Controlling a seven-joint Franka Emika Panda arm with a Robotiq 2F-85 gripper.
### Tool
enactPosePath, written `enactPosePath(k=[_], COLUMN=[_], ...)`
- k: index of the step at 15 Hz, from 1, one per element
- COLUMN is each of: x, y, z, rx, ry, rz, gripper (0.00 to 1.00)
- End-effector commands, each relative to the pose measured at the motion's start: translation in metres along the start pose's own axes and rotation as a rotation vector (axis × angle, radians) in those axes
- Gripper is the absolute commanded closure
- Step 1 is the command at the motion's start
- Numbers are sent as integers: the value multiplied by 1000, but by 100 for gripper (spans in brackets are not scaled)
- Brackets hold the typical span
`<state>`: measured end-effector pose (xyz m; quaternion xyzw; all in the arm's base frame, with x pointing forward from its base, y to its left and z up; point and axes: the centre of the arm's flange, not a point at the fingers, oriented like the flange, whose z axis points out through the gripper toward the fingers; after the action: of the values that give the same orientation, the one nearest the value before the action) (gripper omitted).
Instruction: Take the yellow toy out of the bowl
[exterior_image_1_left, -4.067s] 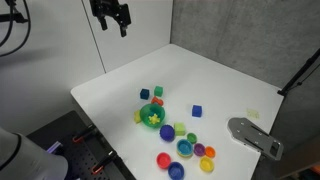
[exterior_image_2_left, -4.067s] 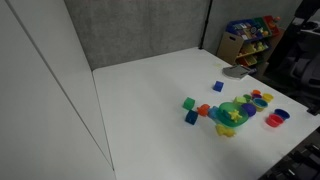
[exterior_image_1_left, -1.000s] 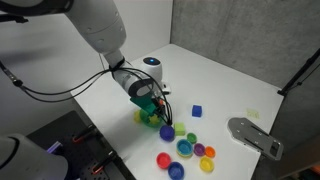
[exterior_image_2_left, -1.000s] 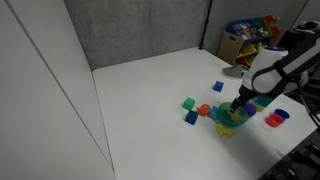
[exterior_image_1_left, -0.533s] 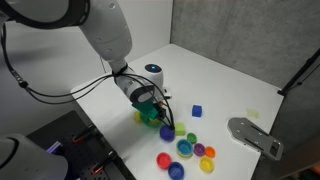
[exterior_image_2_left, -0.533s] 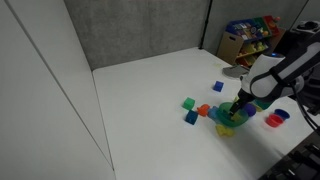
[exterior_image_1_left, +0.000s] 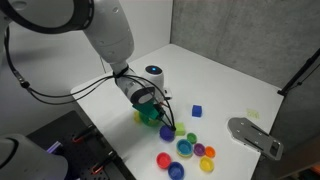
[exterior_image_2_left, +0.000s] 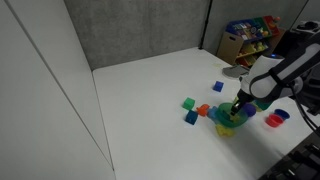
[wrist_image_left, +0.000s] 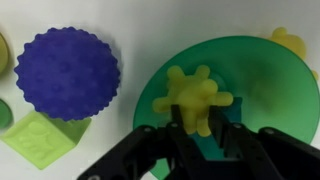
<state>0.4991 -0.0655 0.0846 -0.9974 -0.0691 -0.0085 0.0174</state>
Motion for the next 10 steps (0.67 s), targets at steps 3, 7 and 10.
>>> enactPosePath(k=[3,7,10], x=[3,5,11], y=[4,-5,-8], z=[-18,-41,-63], rx=[2,23,35], ry=[22,29,45], rz=[-25,-27,-25], gripper=[99,94,94])
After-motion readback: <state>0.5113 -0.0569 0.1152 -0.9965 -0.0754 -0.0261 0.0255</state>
